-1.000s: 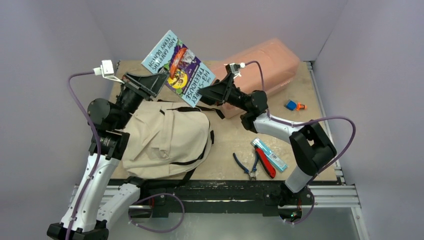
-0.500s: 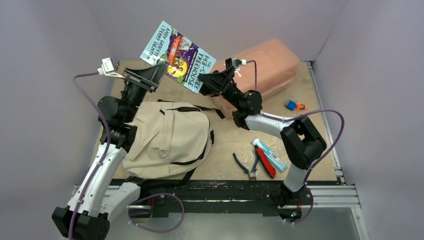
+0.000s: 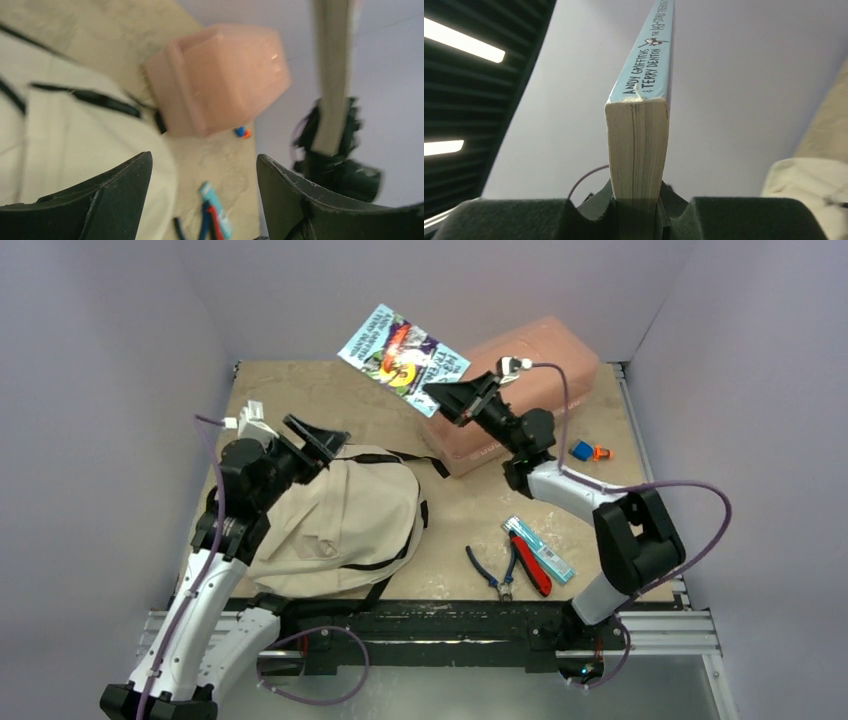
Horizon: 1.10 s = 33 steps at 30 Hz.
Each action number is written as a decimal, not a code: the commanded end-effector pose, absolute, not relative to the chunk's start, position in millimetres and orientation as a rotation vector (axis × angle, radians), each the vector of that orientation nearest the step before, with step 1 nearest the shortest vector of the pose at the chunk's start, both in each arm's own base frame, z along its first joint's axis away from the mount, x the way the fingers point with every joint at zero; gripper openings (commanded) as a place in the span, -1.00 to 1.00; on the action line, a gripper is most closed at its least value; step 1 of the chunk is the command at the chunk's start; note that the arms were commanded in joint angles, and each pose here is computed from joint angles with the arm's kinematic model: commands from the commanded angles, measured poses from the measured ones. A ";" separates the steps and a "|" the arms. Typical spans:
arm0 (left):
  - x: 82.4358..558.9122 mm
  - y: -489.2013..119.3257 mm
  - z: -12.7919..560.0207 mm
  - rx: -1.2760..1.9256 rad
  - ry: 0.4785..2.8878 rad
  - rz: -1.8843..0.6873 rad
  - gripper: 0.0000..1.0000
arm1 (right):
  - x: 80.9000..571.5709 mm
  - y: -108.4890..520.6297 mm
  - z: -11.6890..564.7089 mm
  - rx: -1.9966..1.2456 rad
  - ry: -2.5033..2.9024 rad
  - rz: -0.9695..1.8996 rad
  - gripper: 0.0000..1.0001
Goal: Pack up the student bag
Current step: Pick up the book from the center of the board, then place the book in the student bag.
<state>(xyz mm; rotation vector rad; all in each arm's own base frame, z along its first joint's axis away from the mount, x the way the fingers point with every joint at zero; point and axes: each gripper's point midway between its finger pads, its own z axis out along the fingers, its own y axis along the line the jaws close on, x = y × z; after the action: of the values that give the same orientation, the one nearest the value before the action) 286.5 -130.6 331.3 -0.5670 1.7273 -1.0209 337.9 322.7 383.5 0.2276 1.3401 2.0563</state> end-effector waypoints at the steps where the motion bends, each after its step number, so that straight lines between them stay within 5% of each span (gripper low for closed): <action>1: 245.3 -127.4 230.0 -0.438 2.112 -0.798 0.51 | 357.4 244.2 430.7 0.123 1.222 1.772 -1.00; 13: 258.1 -243.4 164.4 0.329 2.412 0.005 0.49 | 351.9 146.4 443.4 0.154 1.408 0.976 -1.00; 20: 280.4 -236.9 139.4 0.443 2.352 0.330 0.30 | 313.0 124.2 424.9 0.112 1.494 0.796 -1.00; 28: 287.7 -210.9 190.9 0.398 2.215 0.396 -1.00 | 300.4 131.9 405.8 -0.043 1.624 0.743 -1.00; 33: 282.9 -160.4 255.1 0.170 2.071 0.290 -1.00 | 287.3 168.5 391.2 -0.249 1.720 0.926 -1.00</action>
<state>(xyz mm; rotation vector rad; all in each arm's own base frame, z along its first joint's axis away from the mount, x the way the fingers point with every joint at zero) 278.3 -215.8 176.0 0.4047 2.2720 0.3134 308.1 138.9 361.5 -0.0001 1.7753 0.7826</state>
